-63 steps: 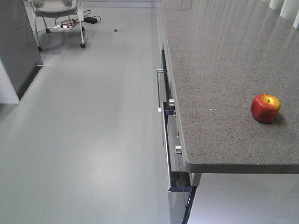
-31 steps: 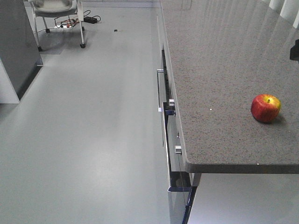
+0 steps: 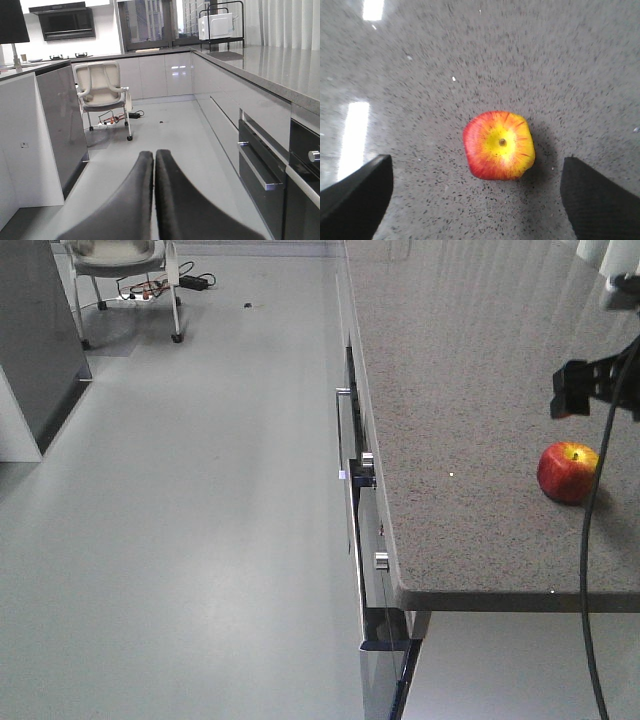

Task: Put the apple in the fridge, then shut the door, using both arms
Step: 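Move the right gripper down over the red-yellow apple, then close the right gripper on the apple and lift it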

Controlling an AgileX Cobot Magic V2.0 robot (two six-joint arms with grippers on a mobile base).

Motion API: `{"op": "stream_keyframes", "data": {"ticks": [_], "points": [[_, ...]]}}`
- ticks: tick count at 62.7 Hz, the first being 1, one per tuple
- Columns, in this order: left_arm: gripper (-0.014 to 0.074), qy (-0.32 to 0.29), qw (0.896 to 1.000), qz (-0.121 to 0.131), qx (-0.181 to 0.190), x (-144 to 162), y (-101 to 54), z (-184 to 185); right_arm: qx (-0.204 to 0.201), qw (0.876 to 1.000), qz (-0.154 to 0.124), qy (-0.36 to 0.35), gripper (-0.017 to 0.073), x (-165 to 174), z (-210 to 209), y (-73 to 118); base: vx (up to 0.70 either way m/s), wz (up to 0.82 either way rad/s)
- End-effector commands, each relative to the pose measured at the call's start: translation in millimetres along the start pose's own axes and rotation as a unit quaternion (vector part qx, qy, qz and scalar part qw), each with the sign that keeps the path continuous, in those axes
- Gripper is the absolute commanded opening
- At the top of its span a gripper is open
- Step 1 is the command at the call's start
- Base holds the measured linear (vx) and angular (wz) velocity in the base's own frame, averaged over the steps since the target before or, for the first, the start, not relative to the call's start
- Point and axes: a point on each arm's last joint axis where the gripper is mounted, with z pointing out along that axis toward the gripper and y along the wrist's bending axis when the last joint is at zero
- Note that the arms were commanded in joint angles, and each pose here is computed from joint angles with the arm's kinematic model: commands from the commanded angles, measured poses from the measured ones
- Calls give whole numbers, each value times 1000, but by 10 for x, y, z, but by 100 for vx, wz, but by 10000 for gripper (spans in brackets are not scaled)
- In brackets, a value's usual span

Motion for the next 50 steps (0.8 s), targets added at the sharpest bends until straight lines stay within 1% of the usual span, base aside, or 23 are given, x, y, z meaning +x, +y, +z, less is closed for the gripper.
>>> {"op": "stream_keyframes", "data": {"ticks": [1,12,50], "points": [[-6,-35,999,-3,-7,-6,12,-8,8,999,-4,-42,639,-125,-68,-42,0,0],[-6,-35,999,-3,-7,-6,12,-8,10,999,-5,-30,634,-117,159,-58,0,0],[-6,-35,999,-3,-7,-6,12,-8,16,1000,-9,-12,621,-84,536,-88,0,0]]}}
